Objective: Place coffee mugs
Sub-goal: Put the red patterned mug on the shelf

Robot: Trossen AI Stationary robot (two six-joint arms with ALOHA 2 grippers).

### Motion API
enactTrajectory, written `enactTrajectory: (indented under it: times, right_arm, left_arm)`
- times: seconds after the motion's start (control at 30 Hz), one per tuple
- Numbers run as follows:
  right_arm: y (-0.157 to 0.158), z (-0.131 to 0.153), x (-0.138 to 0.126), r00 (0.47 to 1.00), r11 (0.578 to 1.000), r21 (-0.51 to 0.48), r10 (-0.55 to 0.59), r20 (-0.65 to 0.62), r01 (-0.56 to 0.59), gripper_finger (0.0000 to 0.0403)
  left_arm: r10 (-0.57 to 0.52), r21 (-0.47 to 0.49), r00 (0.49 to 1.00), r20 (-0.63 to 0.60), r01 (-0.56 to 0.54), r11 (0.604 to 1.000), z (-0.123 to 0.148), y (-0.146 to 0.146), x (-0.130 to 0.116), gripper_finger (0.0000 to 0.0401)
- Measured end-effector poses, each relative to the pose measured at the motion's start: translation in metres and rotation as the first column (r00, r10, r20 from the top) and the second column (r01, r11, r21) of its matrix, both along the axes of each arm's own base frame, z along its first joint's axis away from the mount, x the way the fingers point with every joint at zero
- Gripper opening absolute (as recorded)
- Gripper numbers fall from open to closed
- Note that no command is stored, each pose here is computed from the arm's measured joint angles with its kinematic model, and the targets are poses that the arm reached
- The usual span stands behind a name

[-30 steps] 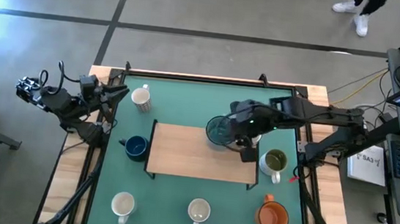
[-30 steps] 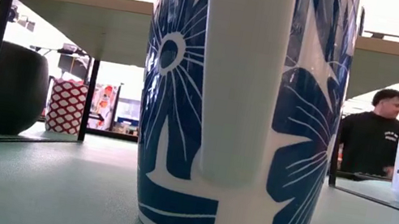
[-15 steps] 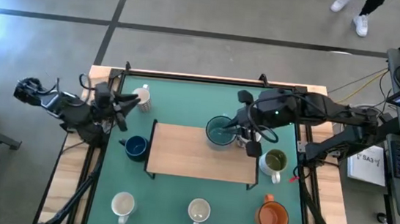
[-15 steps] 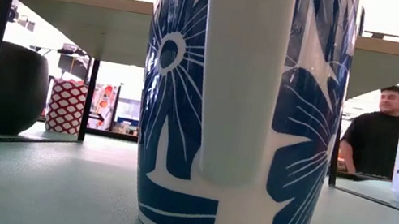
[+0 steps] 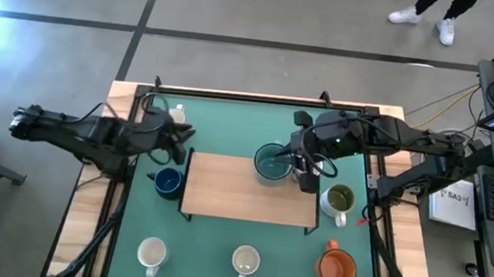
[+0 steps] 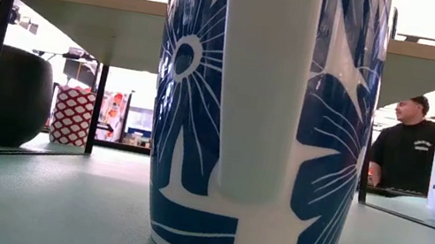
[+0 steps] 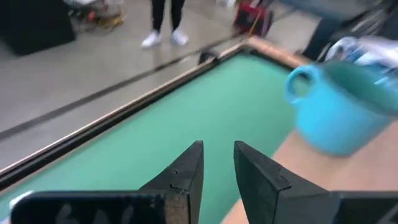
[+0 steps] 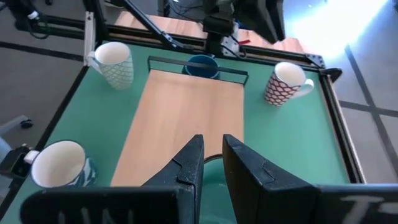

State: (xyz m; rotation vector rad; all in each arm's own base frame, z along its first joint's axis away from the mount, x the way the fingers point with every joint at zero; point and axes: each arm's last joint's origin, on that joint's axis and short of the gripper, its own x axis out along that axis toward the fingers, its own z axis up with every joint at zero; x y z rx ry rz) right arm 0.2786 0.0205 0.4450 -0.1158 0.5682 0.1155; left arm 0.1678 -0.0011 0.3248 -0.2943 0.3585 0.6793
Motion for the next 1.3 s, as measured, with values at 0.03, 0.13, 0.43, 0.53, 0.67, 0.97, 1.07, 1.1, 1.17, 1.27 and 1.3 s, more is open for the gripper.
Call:
enactTrajectory:
  times: [0.03,0.13,0.43,0.53,0.67,0.97,1.07,1.1,1.17,1.27,1.3]
  right_arm:
    - [0.0,0.0,0.0,1.0,1.0,0.0,-0.002,0.0,0.002,0.0047]
    - [0.0,0.0,0.0,1.0,1.0,0.0,-0.002,-0.002,0.002,0.0047]
    - [0.0,0.0,0.0,1.0,1.0,0.008,-0.007,-0.002,0.007,0.0047]
    - [0.0,0.0,0.0,1.0,0.999,0.035,-0.025,-0.007,0.025,0.0047]
    - [0.0,-0.003,-0.002,0.999,0.999,0.04,-0.03,-0.038,0.031,0.0047]
    - [0.0,-0.005,-0.003,0.997,0.997,0.064,-0.047,-0.065,0.051,0.0055]
    - [0.0,-0.005,-0.003,0.997,0.997,0.064,-0.047,-0.067,0.051,0.0063]
    - [0.0,-0.005,-0.003,0.997,0.997,0.064,-0.047,-0.068,0.051,0.0065]
    - [0.0,-0.005,-0.004,0.997,0.997,0.064,-0.046,-0.069,0.051,0.0071]
    - [0.0,-0.006,-0.004,0.996,0.997,0.062,-0.046,-0.081,0.052,0.0078]
    - [0.0,-0.006,-0.005,0.995,0.997,0.061,-0.046,-0.089,0.052,0.008]
  left_arm:
    - [0.014,-0.015,0.999,-0.034,-0.014,1.0,0.001,0.004,0.001,0.0072]
    - [0.059,-0.071,0.984,-0.167,-0.072,0.995,0.006,0.018,0.001,0.0072]
    - [-0.1,-0.19,0.848,-0.521,-0.001,0.982,0.002,0.057,0.017,0.0072]
    - [-0.154,-0.223,0.794,-0.588,0.024,0.975,-0.005,0.067,0.022,0.0077]
    - [-0.12,-0.24,0.745,-0.656,-0.056,0.969,-0.016,0.085,0.023,0.0094]
    - [-0.097,-0.306,0.687,-0.72,-0.189,0.933,-0.044,0.115,0.02,0.0123]
    - [-0.098,-0.317,0.665,-0.74,-0.217,0.923,-0.053,0.12,0.022,0.0123]
    - [-0.1,-0.321,0.659,-0.746,-0.224,0.92,-0.056,0.122,0.023,0.0123]
    - [-0.104,-0.327,0.643,-0.758,-0.237,0.915,-0.063,0.125,0.026,0.0123]
    - [-0.111,-0.326,0.624,-0.774,-0.242,0.914,-0.072,0.131,0.031,0.0123]
    - [-0.11,-0.324,0.619,-0.778,-0.244,0.914,-0.075,0.133,0.032,0.0123]
